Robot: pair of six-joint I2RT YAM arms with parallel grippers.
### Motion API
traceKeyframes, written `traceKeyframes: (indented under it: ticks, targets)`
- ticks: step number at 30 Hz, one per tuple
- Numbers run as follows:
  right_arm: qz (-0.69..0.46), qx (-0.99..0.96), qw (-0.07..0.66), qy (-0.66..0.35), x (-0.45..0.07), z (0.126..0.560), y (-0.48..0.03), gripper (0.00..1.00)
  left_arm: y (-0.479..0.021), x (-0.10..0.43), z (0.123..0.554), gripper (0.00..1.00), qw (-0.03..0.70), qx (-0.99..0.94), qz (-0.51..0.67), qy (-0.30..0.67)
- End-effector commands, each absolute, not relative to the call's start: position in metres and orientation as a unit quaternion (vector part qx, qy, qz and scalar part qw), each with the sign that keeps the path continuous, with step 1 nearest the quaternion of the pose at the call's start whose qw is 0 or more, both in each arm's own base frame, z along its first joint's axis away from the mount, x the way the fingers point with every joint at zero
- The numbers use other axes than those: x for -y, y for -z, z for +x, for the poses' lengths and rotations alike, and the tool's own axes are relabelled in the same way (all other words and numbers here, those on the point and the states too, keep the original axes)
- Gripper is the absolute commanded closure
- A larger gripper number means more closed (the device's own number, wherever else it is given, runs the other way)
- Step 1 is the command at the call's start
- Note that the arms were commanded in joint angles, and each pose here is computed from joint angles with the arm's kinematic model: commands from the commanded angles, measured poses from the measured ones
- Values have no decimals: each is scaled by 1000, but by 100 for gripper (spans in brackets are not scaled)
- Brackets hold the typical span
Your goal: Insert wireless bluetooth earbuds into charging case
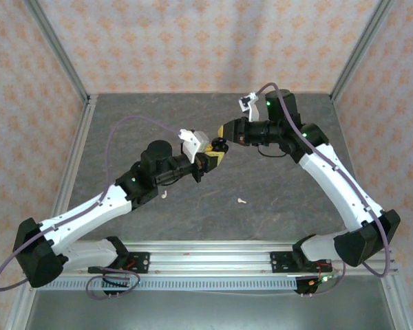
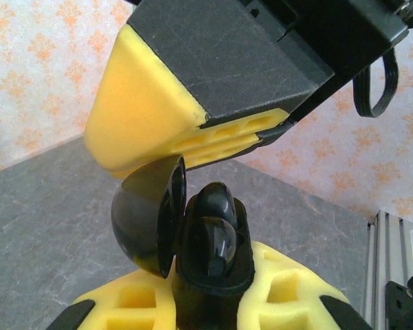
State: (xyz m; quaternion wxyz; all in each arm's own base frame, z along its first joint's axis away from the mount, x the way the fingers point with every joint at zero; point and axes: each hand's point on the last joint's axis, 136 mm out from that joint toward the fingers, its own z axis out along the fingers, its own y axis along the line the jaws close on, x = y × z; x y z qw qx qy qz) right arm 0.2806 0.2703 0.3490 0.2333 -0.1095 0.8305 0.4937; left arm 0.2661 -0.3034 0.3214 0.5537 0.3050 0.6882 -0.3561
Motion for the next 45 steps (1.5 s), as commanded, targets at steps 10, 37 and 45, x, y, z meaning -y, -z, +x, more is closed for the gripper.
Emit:
traceKeyframes:
  ticks: [10,37,45]
  targets:
    - [-171,-815,186,-521,-268,236,-359,83,-331,286,272,100,575,-692,264,348]
    - [-97,-859,274,-422,-249,292,-324,79,-259,193,288,100,525,-810,33,261]
    - [-57,-889,228,-392,-254,315,-273,76,-179,121,283,100,445,-865,-128,195]
